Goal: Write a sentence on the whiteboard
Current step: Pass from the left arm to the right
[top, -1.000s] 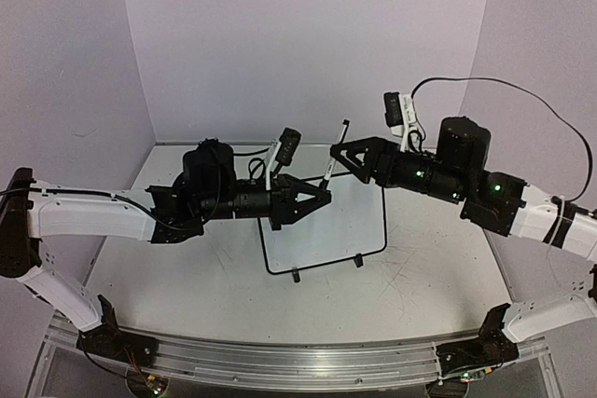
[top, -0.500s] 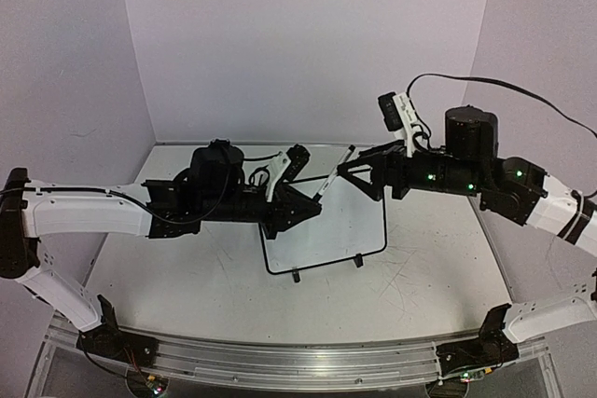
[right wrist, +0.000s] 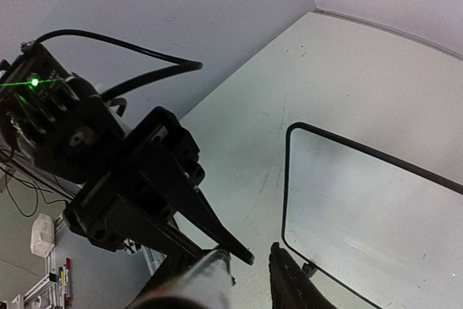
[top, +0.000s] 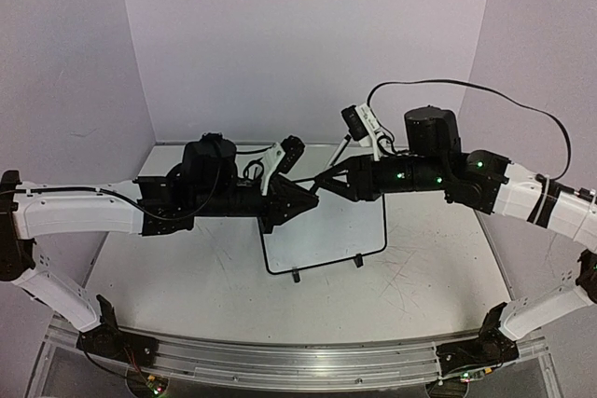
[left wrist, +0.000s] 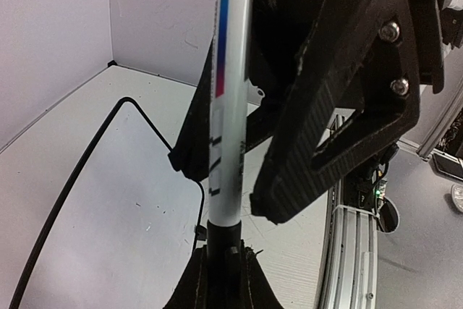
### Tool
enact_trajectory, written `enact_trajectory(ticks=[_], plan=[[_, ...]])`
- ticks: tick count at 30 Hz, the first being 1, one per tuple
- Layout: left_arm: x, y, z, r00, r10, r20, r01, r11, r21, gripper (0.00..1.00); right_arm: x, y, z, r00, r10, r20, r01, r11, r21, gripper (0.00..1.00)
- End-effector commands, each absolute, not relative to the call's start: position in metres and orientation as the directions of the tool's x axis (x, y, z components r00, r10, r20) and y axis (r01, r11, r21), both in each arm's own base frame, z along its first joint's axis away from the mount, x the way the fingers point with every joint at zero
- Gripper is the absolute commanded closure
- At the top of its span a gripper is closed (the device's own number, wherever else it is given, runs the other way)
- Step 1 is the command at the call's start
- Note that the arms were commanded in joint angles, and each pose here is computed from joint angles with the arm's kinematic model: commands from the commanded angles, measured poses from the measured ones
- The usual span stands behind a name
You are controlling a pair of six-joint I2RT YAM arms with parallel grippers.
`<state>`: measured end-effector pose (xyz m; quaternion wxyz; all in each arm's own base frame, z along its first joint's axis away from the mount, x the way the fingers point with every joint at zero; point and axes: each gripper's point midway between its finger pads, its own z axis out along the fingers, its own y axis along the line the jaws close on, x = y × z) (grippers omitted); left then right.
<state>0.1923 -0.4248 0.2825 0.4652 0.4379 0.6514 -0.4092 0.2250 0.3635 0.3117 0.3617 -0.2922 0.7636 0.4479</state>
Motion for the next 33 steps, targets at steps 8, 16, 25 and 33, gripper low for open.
enact_trajectory(ticks=[8, 16, 25, 33], plan=[[0.191, -0.424, 0.317, -0.140, 0.122, -0.983, 0.960, 0.261, -0.104, 1.00, 0.209, 0.383, 0.334, -0.562, -0.105, -0.821, -0.812, 0.261, 0.522, 0.67], [0.190, -0.424, 0.316, -0.143, 0.122, -0.982, 0.959, 0.262, -0.108, 1.00, 0.211, 0.382, 0.334, -0.547, -0.103, -0.831, -0.819, 0.270, 0.506, 0.80], [0.188, -0.423, 0.317, -0.137, 0.124, -0.983, 0.962, 0.253, -0.102, 1.00, 0.207, 0.381, 0.336, -0.527, -0.119, -0.841, -0.836, 0.251, 0.488, 0.71], [0.182, -0.422, 0.308, -0.121, 0.157, -0.980, 0.972, 0.221, -0.085, 1.00, 0.200, 0.382, 0.331, -0.522, -0.168, -0.836, -0.846, 0.221, 0.484, 0.77]])
